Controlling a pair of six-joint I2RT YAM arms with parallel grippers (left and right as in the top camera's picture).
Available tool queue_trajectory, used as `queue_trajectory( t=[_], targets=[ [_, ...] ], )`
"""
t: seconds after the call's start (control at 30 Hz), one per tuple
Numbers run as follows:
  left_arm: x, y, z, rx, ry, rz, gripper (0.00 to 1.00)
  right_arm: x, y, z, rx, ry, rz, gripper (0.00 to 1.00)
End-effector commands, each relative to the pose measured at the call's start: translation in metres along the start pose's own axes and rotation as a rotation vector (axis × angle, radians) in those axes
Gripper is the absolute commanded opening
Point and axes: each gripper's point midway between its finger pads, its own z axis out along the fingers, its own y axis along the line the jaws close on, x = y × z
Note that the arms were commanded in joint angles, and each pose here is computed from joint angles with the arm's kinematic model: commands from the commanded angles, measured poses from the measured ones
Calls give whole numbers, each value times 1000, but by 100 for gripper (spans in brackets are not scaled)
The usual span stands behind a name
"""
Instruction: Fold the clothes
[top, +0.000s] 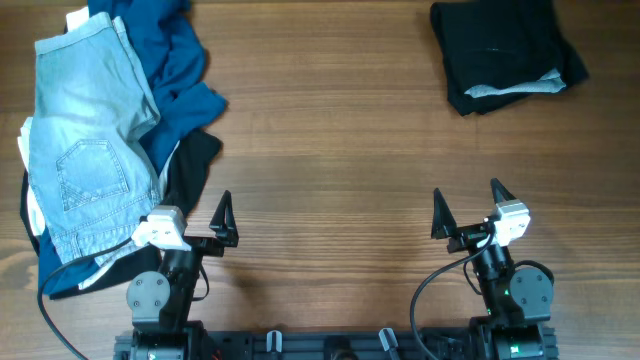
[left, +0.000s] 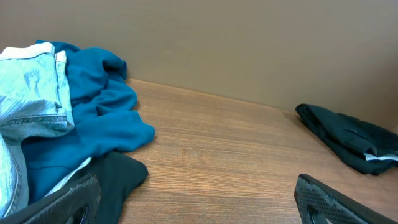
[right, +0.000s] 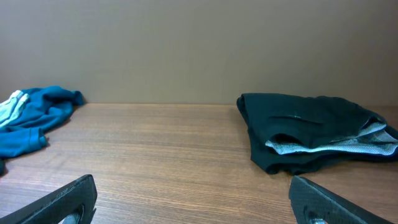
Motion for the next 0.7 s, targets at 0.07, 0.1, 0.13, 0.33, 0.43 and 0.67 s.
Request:
queue_trajectory(
  t=[0.07, 0.1, 0.13, 0.33, 0.43, 0.67],
  targets=[
    [1, 0, 0, 5, 0, -6, 100, -1, -1, 0, 9, -5, -11, 100],
    [1, 0, 0, 5, 0, -6, 100, -1, -1, 0, 9, -5, -11, 100],
    [1, 0, 0, 5, 0, -6, 100, -1, -1, 0, 9, -5, -11, 100],
    [1, 0, 0, 5, 0, -6, 100, -1, -1, 0, 9, -5, -11, 100],
    [1, 0, 0, 5, 0, -6, 100, -1, -1, 0, 9, -4, -11, 100],
    [1, 0, 0, 5, 0, -6, 100, -1, -7, 0, 46, -4, -22, 100]
  ],
)
